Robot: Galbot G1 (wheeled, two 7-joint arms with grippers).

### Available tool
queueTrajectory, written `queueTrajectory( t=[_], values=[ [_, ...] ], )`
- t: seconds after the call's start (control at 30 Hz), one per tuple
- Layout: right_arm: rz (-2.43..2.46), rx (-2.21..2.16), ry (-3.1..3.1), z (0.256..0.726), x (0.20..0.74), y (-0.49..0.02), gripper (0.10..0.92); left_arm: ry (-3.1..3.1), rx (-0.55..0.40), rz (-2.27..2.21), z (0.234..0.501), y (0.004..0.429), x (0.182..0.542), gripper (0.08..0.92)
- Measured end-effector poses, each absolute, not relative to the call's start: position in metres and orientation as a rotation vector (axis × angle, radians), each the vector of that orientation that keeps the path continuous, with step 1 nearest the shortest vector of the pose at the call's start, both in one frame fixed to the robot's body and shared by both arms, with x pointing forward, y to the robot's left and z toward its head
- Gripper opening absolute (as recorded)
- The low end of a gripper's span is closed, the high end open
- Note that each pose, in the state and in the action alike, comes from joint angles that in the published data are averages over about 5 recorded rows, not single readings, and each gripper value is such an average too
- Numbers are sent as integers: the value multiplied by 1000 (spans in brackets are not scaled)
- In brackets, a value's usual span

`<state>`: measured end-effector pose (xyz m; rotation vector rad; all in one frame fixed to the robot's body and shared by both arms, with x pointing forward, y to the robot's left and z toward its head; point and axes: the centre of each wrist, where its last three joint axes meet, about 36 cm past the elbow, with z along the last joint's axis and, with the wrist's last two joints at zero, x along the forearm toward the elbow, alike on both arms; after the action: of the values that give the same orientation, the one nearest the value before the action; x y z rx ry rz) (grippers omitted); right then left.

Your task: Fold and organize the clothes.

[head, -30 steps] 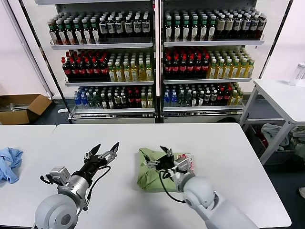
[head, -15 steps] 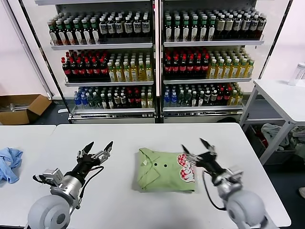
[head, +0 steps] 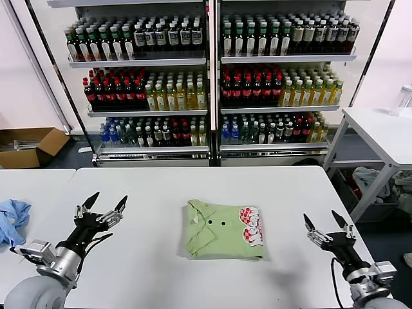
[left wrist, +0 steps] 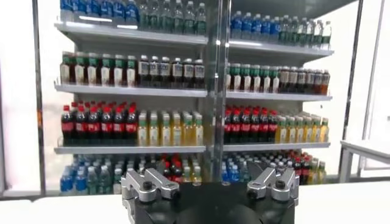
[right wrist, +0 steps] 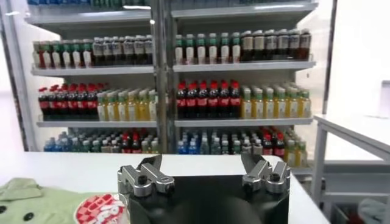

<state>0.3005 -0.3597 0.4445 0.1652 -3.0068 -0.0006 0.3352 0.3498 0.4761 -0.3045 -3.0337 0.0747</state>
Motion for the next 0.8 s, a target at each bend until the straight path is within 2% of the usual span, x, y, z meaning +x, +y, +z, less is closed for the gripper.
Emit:
queueTrajectory(
  t=[0.8],
  values=[
    [19,202,-3068,449,274,-367,823,-3134,-312,-39,486,357,301,823]
  ],
)
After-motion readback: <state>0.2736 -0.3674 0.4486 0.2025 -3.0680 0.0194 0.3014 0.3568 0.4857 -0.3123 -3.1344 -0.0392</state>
